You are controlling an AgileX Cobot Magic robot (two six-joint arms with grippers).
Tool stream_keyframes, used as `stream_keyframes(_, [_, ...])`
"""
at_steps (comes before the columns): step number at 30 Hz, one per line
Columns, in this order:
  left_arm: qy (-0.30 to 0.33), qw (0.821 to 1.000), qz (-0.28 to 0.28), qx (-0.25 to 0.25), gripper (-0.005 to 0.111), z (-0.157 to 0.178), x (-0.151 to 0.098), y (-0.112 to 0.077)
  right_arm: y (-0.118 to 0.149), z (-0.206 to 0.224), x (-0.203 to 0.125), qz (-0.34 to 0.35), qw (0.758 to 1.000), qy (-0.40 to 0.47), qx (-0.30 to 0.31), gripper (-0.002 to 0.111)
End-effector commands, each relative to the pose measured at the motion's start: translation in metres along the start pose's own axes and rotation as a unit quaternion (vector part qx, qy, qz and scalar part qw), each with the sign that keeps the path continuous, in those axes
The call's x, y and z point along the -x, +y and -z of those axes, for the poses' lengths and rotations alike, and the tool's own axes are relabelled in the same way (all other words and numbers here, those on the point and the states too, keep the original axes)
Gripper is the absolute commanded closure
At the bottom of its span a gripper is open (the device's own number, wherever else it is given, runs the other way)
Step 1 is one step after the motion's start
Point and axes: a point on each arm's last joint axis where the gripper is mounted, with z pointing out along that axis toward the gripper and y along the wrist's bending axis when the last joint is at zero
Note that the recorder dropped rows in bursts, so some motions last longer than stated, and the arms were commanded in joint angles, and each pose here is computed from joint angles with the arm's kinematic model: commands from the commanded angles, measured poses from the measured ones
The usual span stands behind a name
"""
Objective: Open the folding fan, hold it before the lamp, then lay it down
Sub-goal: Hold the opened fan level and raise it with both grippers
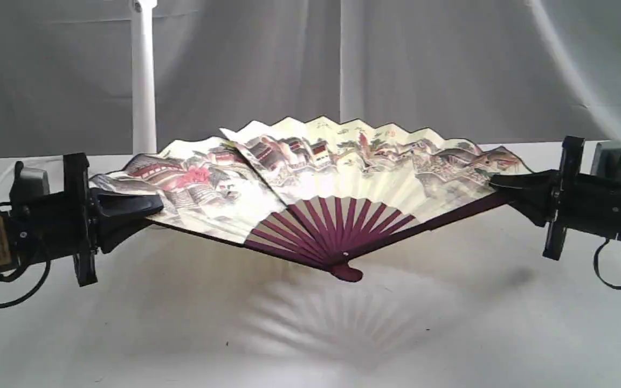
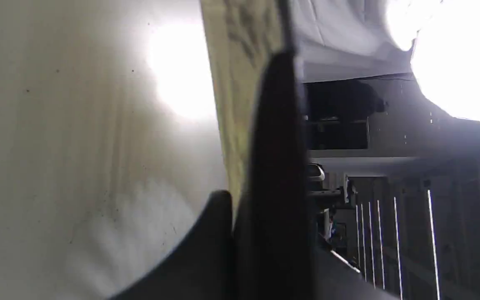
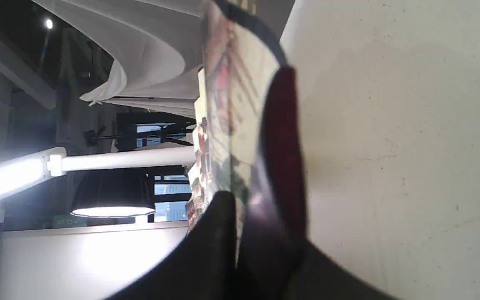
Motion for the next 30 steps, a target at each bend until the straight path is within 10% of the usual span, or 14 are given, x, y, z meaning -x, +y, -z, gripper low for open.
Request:
stream_keyframes(1, [-0.01,1.0,0.02,-0.008,0.107,0.012,0.0,0.003,-0.007,0.016,0.011,0.033,0.998,-0.038,-0.038,0.108])
stream_keyframes(30, [-0.022,1.0,0.022,0.003,0.107,0.017,-0.021,0.019,-0.026,0.044,0.006,0.032,0.995,-0.078,-0.043,0.108])
